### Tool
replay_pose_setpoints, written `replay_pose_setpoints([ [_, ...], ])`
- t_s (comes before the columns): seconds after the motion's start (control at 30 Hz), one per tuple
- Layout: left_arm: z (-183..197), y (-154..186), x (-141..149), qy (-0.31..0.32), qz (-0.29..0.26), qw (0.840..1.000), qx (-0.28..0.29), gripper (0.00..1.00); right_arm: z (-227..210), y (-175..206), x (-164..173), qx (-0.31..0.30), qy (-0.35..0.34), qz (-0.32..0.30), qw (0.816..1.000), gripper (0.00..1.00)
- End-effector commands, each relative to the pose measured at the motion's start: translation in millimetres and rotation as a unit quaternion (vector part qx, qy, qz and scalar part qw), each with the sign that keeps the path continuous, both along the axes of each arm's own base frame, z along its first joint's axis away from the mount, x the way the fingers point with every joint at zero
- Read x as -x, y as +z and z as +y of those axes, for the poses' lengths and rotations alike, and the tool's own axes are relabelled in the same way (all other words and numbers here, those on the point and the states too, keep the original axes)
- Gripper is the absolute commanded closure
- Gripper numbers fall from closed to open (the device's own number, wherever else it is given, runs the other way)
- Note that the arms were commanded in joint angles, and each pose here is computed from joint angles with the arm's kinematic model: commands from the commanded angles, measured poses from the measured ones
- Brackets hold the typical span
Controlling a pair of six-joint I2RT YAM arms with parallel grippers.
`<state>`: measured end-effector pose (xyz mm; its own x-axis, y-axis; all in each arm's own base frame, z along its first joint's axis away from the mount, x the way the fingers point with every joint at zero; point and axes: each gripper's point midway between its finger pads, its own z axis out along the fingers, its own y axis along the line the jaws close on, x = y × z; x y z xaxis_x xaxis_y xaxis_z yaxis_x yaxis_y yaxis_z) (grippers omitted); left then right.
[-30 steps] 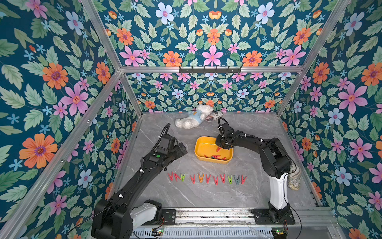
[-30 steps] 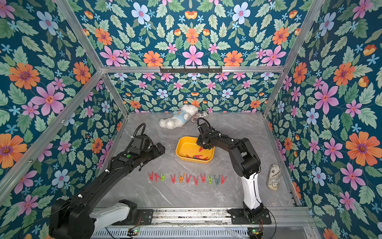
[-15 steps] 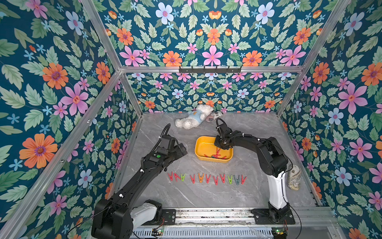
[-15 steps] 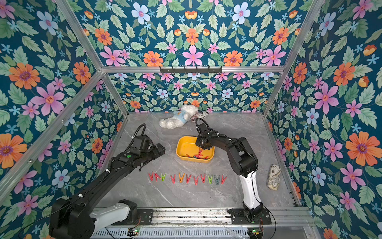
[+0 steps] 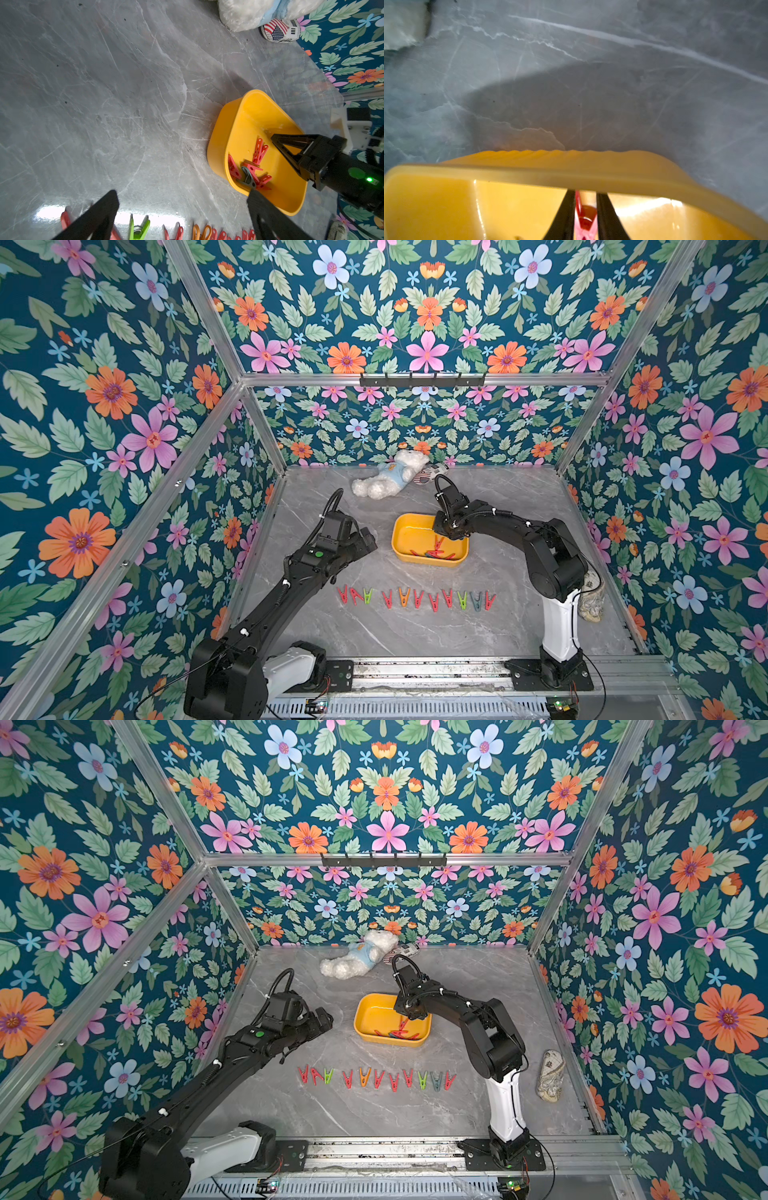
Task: Take the clothespins out of the storage box
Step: Pick up the clothespin from the storage box.
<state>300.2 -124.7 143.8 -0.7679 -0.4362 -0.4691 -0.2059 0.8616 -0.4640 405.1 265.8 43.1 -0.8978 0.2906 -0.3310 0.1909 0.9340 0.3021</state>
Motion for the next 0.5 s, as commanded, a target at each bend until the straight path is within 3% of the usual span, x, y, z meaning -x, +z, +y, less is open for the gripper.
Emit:
replay_pose_setpoints([
  [0.0, -2, 3, -3, -0.005, -0.011, 1.0, 0.001, 0.0, -2, -1, 7, -0.005, -0.01, 0.011, 1.0, 0.78],
  [0.2, -1, 1, -2, -0.005, -0.01, 1.0, 0.0, 0.0, 3, -11, 12, -0.007, -0.006, 0.023, 1.0, 0.78],
  [0.47, 2, 2, 0, 0.0, -0.011, 1.0, -0.001, 0.0, 4, -24, 13, -0.002, -0.003, 0.041, 0.999, 0.91],
])
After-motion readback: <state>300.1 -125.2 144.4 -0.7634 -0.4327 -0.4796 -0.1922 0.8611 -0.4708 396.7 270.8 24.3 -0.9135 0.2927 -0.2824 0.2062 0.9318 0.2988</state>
